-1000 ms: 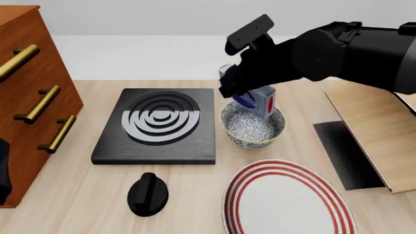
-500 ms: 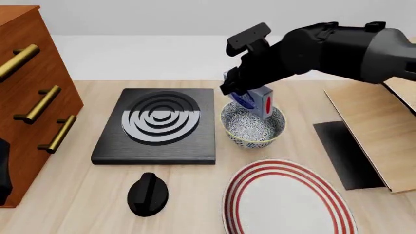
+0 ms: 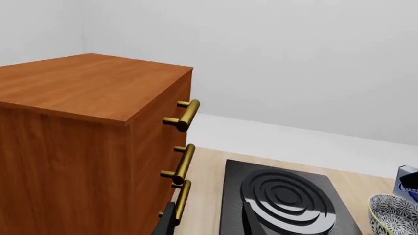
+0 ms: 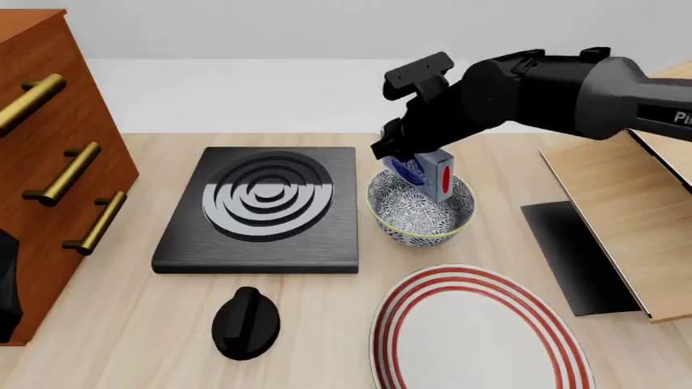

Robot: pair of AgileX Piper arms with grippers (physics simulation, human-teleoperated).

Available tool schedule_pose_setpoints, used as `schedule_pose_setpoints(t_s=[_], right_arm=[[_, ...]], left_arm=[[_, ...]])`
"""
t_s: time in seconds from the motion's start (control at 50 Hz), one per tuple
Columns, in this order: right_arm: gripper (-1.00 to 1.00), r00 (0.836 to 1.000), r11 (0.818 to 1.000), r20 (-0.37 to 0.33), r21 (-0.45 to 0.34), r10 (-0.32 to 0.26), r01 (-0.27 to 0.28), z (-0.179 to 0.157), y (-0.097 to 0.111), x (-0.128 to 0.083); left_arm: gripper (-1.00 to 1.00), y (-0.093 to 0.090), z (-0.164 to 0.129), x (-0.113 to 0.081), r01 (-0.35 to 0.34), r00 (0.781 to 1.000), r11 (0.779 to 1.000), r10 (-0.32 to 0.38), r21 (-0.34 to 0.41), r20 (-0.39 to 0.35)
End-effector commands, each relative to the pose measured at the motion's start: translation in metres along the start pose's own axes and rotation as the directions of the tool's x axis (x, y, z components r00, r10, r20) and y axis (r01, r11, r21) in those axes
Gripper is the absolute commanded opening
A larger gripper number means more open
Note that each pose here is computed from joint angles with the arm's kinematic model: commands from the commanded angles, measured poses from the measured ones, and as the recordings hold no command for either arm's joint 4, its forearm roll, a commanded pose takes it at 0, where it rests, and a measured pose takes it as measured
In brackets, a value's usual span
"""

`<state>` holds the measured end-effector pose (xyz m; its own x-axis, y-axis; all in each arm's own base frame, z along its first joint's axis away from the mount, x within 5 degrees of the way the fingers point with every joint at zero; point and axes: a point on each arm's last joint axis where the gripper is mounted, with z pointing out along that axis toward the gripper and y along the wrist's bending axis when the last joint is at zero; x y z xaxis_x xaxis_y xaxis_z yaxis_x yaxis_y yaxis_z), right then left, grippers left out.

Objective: Pick up the cream cheese and put it in the bowl.

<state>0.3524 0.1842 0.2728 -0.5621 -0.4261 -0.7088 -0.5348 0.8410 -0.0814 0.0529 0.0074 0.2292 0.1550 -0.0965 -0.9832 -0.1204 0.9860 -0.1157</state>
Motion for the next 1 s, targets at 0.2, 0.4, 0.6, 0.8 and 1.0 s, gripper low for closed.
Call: schedule_pose_setpoints(t_s=[0.2,0.4,0.6,0.8,1.0], right_arm=[[-1.00,0.999,0.999,-0.025,0.028,0.034,-0.034,0.009,-0.015,0.008],[-1.00,0.999,0.999,-0.041,0.030,0.027,-0.026,0.012,-0.016,0.016],[-1.00,0.998,0.999,-0.055,0.028,0.032,-0.031,0.017,-0.015,0.020],[-1.00,0.998,0.999,-0.051,0.033,0.022,-0.020,0.023,-0.017,0.029],[-1.00,0.999,0.999,-0.035,0.034,0.019,-0.018,0.026,-0.016,0.032]], left_arm=[[1.00,0.000,0.000,-0.002,-0.003,1.000,1.000,0.003,0.003,0.001],[1.00,-0.001,0.000,-0.002,-0.001,1.000,1.000,0.001,0.006,0.001],[1.00,-0.001,0.000,-0.001,-0.004,1.000,1.000,0.004,0.010,0.000],[1.00,-0.001,0.000,-0.002,-0.003,1.000,1.000,0.003,0.015,-0.001],[1.00,-0.001,0.000,0.000,-0.006,1.000,1.000,0.006,0.015,-0.002]])
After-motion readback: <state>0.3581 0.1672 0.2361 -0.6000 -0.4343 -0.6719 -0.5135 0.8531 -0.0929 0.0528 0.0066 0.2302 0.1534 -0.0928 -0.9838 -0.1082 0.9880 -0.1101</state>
